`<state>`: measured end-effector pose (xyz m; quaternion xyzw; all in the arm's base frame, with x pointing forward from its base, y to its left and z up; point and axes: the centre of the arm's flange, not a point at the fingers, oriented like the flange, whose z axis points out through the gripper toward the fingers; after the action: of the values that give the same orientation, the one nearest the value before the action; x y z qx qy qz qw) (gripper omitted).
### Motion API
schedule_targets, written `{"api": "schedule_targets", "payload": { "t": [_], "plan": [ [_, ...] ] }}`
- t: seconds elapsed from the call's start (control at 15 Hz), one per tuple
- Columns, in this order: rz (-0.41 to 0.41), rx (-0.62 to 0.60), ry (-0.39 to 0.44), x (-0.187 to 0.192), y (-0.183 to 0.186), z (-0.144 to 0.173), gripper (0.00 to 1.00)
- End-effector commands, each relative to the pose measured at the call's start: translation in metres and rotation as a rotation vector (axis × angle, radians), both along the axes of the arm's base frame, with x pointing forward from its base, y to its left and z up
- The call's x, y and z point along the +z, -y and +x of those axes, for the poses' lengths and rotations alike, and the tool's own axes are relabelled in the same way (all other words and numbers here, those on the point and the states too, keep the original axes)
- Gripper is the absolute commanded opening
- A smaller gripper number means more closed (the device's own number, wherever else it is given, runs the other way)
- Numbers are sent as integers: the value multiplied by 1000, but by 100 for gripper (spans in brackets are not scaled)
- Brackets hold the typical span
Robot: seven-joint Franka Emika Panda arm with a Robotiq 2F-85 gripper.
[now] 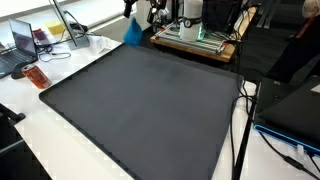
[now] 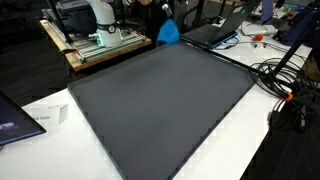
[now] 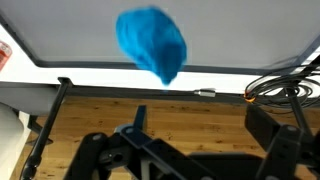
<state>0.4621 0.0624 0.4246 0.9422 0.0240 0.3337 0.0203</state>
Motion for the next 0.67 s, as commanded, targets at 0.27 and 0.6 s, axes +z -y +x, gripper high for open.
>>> {"api": "schedule_targets", "payload": {
  "t": [0.27, 0.6],
  "plan": [
    [-4, -13, -51, 10, -12, 9, 100],
    [-12, -25, -87, 11, -12, 11, 100]
  ]
}}
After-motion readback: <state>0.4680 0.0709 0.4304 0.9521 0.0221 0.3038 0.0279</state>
